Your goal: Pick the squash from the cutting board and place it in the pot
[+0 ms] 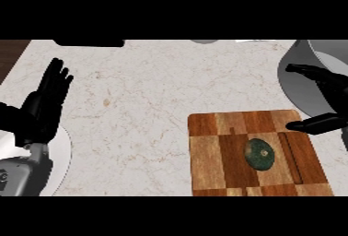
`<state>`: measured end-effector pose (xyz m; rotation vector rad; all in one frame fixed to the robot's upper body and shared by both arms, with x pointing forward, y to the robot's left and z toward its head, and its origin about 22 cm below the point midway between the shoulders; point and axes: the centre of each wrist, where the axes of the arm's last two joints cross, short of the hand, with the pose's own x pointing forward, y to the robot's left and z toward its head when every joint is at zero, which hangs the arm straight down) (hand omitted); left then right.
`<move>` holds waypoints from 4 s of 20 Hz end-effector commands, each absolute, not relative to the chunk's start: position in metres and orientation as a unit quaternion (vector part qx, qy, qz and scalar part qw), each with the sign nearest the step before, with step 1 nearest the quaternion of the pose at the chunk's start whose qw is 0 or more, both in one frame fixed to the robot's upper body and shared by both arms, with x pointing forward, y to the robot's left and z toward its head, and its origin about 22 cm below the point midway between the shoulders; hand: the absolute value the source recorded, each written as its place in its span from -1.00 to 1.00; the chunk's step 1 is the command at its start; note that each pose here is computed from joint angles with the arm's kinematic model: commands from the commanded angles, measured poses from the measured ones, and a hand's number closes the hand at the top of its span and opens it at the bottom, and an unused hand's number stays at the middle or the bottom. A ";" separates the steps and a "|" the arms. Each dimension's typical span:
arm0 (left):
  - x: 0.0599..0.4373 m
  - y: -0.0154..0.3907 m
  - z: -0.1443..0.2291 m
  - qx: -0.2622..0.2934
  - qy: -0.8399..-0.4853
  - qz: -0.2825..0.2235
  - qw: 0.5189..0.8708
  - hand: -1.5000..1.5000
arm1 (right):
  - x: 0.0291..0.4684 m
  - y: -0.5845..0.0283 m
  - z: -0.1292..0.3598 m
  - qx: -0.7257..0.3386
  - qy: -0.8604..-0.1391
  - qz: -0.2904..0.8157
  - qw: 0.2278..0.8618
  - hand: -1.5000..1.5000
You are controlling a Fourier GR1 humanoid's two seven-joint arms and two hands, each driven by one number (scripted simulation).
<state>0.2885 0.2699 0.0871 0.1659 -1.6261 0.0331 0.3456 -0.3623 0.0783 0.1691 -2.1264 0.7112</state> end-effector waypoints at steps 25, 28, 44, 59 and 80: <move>0.281 0.275 0.093 0.093 -0.724 0.033 0.683 0.00 | 0.312 -0.270 0.121 0.037 -0.573 0.714 0.400 -1.00; 0.277 0.275 0.090 0.094 -0.722 0.030 0.685 0.00 | 0.289 -0.272 0.124 0.036 -0.570 0.715 0.402 -1.00; 0.283 0.281 0.070 0.083 -0.722 0.031 0.686 0.00 | 0.305 -0.268 0.067 -0.023 -0.556 0.723 0.409 -1.00; 0.281 0.279 0.092 0.085 -0.720 0.031 0.688 0.00 | 0.295 -0.263 0.039 -0.025 -0.550 0.765 0.333 1.00; 0.283 0.295 0.091 0.104 -0.719 0.042 0.686 0.00 | 0.189 -0.323 0.052 -0.031 -0.567 0.727 0.386 1.00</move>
